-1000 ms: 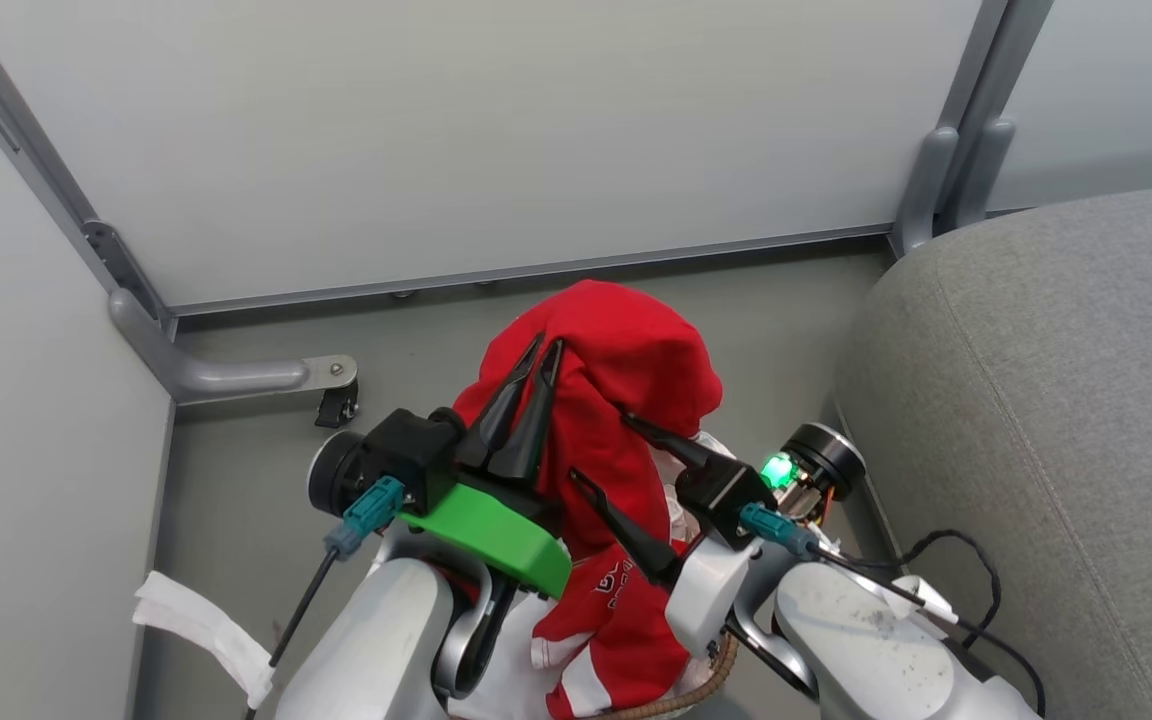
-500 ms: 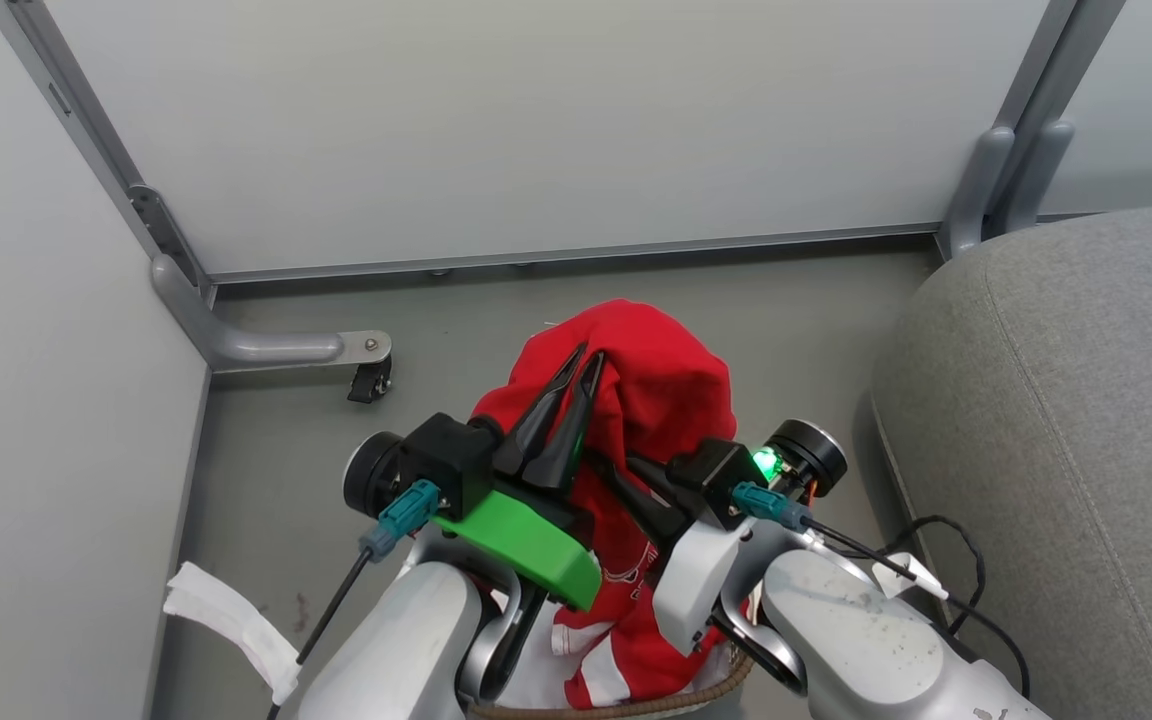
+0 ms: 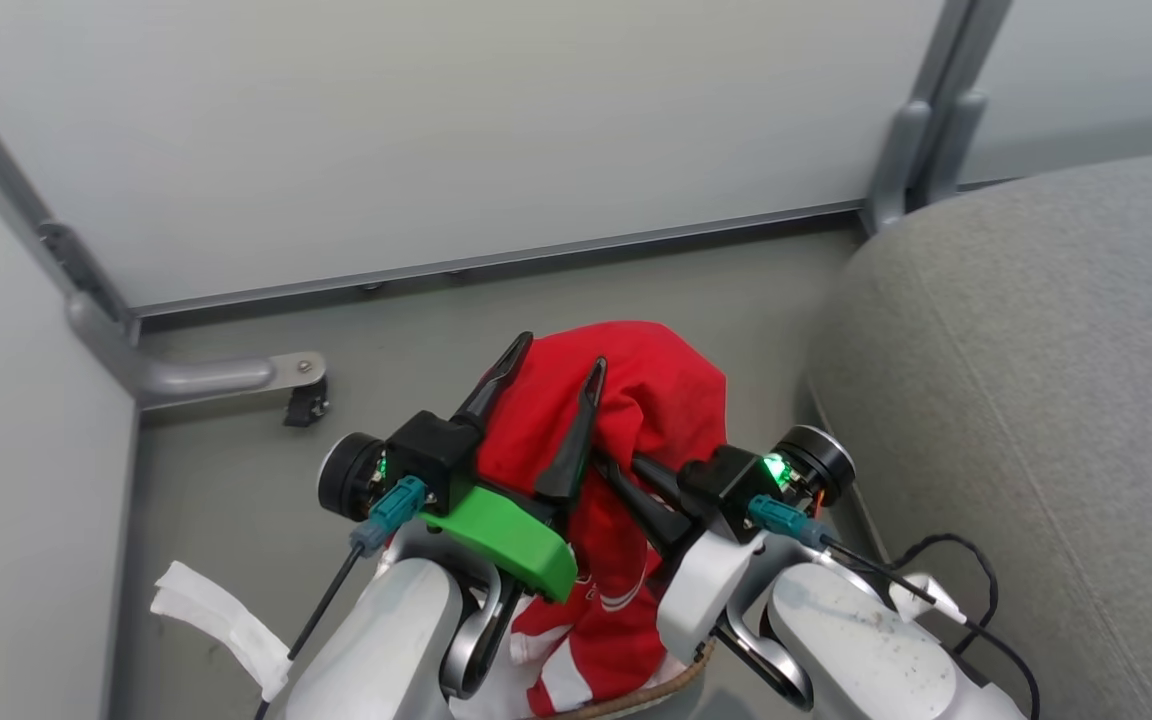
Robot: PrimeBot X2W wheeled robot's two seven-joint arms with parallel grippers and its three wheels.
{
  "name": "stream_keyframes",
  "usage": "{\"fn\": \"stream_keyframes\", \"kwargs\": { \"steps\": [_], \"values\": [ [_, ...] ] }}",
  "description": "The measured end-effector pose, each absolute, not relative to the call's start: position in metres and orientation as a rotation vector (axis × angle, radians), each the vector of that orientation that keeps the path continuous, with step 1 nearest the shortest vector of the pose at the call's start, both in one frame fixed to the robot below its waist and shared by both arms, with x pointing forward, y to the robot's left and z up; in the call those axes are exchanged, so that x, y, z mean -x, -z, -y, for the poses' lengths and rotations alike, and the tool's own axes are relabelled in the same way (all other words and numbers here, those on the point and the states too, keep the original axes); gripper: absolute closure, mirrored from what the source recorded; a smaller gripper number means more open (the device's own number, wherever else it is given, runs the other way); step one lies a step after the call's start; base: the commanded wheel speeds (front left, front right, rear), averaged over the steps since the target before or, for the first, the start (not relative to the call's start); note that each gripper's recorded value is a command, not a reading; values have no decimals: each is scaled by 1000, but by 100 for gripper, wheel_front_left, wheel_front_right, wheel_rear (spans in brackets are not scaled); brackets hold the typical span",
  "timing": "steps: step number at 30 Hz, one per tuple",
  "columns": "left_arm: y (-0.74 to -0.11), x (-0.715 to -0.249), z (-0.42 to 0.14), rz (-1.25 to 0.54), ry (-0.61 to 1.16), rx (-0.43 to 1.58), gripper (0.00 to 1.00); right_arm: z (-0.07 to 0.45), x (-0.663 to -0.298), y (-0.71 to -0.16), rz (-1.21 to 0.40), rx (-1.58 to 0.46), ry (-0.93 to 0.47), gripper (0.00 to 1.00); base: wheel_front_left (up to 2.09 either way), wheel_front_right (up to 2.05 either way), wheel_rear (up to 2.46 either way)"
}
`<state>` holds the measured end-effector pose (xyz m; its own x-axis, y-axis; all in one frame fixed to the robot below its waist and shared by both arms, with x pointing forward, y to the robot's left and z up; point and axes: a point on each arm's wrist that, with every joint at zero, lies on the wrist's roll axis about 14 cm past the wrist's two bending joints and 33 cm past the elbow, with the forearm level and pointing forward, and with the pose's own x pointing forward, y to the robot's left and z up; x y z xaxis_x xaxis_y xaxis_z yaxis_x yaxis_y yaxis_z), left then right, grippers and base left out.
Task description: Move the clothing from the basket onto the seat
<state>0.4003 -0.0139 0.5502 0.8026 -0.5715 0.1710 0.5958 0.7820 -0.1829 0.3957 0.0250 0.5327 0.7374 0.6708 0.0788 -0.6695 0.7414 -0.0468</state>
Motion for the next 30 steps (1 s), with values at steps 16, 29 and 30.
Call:
{"fn": "stream_keyframes", "kwargs": {
  "steps": [16, 29, 30],
  "values": [
    [-539, -395, 101, 65, 870, 238, 0, 86, -381, -533, 99, 5, -401, 100, 0, 0, 0],
    [-526, -369, 170, 10, 1080, 260, 0, 208, -346, -533, 100, 66, -40, 100, 0, 0, 0],
    [-525, -370, 171, 7, 1083, 261, 0, 216, -346, -534, 98, 83, -25, 100, 0, 0, 0]
  ]
}}
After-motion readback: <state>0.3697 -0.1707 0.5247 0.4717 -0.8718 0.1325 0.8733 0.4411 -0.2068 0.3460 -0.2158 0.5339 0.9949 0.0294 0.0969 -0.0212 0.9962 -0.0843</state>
